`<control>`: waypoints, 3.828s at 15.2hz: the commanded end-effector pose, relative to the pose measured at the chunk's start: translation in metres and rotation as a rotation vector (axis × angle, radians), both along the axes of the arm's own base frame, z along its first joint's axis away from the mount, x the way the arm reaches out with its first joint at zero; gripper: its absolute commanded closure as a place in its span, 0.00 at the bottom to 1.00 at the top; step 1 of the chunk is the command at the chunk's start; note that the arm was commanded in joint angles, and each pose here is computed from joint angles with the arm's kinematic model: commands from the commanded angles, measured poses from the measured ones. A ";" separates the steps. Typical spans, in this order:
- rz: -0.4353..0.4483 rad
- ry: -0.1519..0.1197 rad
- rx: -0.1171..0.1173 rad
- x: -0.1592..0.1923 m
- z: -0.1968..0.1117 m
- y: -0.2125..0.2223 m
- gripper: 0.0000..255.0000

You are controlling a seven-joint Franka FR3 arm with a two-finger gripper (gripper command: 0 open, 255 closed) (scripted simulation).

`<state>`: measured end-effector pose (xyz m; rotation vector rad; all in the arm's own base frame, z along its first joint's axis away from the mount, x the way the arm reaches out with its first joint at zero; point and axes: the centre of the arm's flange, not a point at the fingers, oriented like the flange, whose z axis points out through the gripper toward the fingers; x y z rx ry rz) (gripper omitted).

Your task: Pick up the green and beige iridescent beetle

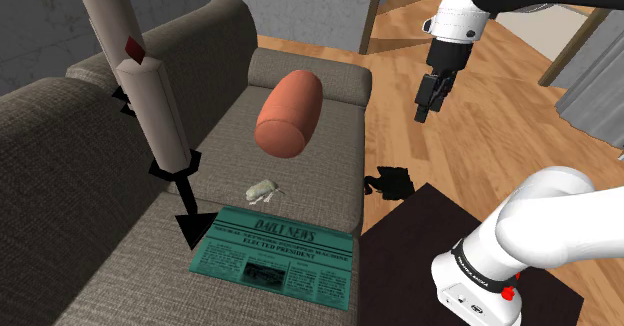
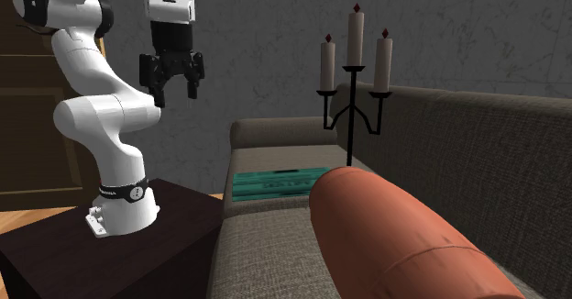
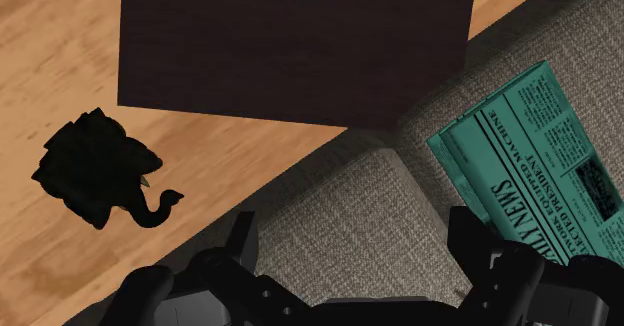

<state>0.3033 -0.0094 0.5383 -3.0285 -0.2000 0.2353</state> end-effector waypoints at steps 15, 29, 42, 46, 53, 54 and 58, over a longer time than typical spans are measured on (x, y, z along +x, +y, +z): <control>0.393 -0.081 -0.017 0.111 -0.102 0.103 0.00; 0.787 -0.161 -0.034 0.183 -0.199 0.241 0.00; 1.045 -0.215 -0.045 0.203 -0.278 0.341 0.00; 1.045 -0.215 -0.045 0.203 -0.302 0.341 0.00; 1.045 -0.214 -0.045 0.203 -0.302 0.341 1.00; 1.045 -0.214 -0.045 0.203 -0.302 0.341 1.00; 1.045 -0.215 -0.045 0.203 -0.302 0.341 1.00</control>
